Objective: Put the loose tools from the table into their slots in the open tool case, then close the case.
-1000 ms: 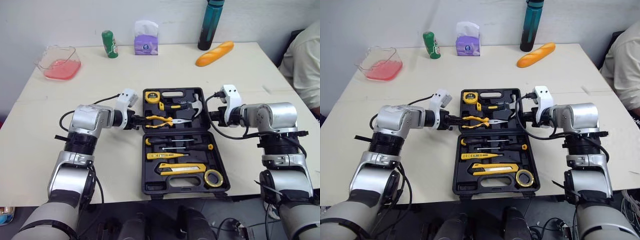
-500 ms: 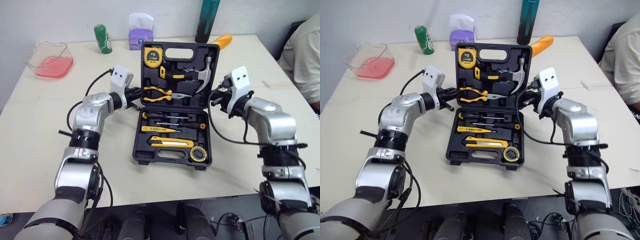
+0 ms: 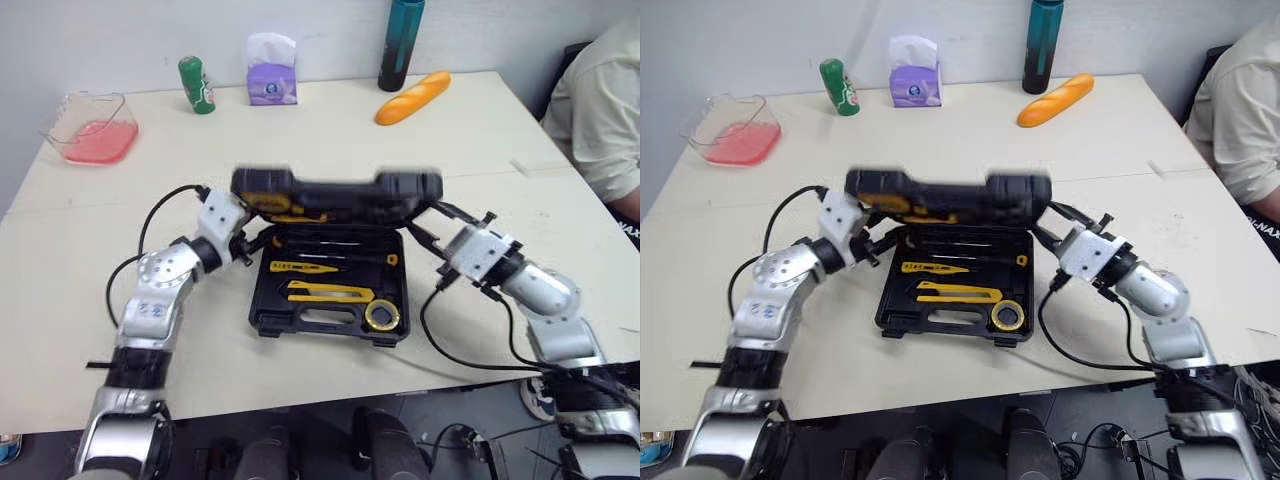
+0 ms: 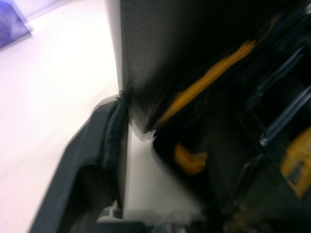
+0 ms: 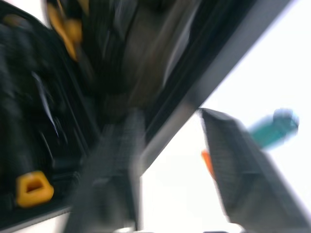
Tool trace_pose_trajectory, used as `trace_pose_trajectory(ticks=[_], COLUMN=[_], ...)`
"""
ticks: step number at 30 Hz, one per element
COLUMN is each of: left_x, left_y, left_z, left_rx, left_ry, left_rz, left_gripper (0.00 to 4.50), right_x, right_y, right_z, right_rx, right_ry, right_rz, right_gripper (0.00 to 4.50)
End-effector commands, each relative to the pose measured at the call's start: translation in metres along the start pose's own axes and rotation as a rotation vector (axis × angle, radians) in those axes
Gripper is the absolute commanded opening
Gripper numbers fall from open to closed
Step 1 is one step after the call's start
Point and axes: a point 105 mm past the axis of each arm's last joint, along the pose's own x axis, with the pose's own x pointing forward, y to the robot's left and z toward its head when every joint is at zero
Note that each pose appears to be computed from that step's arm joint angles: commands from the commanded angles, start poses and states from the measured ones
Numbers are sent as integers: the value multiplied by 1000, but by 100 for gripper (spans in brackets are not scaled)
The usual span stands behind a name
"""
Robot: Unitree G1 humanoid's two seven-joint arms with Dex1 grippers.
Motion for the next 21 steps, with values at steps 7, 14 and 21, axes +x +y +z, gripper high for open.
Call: trace_pose_trajectory(ticks=[7,14,21], left_x=[-147,-132,-47], left_y=[-16,14,53], left_z=[10,9,-7], left_rx=[-344,-281,-182], left_ry=[300,268,201], left_rz=[-304,-219,-98], left_gripper=[393,393,221], right_x=[-91,-112,-100], right_y=[20,44,90], right_z=[51,52,42], right_rx=[586,905,1009], right_ry=[203,311,354], right_rz=[444,486,525], right_gripper=[310,310,222])
